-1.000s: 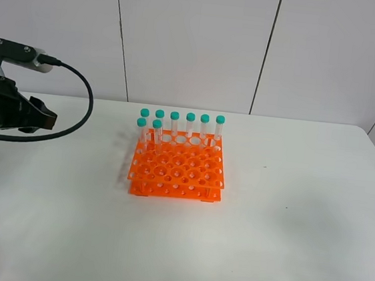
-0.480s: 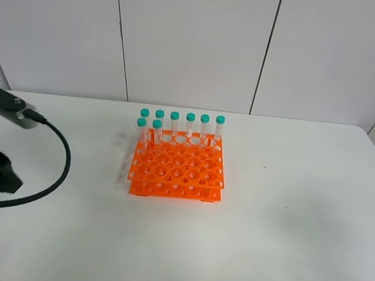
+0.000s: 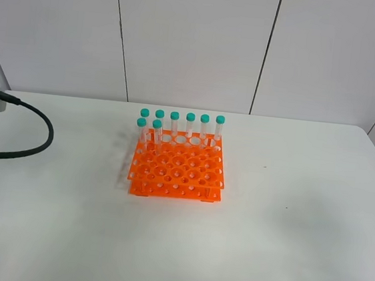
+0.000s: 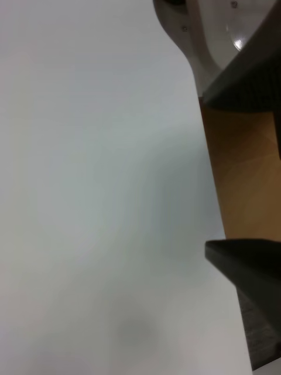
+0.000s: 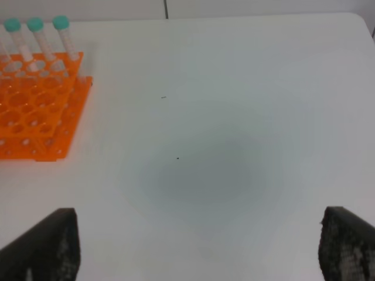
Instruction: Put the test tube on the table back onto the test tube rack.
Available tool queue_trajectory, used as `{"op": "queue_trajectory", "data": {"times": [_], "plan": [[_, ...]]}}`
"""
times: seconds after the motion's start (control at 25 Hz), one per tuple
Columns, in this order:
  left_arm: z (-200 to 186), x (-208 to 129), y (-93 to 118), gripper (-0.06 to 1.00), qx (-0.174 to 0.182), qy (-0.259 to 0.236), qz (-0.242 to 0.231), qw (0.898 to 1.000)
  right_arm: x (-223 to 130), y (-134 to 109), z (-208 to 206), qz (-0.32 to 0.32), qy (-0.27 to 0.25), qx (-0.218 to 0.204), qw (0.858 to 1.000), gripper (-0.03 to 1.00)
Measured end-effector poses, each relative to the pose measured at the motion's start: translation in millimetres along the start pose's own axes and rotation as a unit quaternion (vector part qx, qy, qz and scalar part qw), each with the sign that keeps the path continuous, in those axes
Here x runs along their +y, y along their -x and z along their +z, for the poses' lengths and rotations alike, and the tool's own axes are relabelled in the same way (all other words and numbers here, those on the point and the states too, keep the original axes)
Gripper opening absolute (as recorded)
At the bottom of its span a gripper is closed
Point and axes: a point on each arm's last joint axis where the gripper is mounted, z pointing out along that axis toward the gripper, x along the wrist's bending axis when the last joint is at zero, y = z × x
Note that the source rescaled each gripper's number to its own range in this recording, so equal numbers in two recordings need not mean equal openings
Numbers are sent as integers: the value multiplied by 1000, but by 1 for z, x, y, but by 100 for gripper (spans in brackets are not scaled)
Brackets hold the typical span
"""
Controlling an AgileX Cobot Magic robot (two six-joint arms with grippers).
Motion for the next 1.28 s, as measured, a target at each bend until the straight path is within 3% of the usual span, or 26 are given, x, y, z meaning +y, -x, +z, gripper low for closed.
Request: {"op": "queue_trajectory", "data": {"times": [0.24, 0.36, 0.6, 1.04, 1.28], "plan": [[-15, -9, 2, 38, 5, 34, -4, 999, 0, 0, 0, 0, 0, 0, 1000, 99], [-34, -23, 6, 38, 2, 82, -26, 996, 0, 0, 0, 0, 0, 0, 1000, 99], [-69, -68, 15, 38, 2, 192, -38, 981, 0, 0, 0, 0, 0, 0, 1000, 99], [-67, -144, 28, 38, 15, 298, -34, 954, 0, 0, 0, 0, 0, 0, 1000, 99], [-58, -158, 33, 38, -2, 315, -34, 949, 0, 0, 0, 0, 0, 0, 1000, 99]]}}
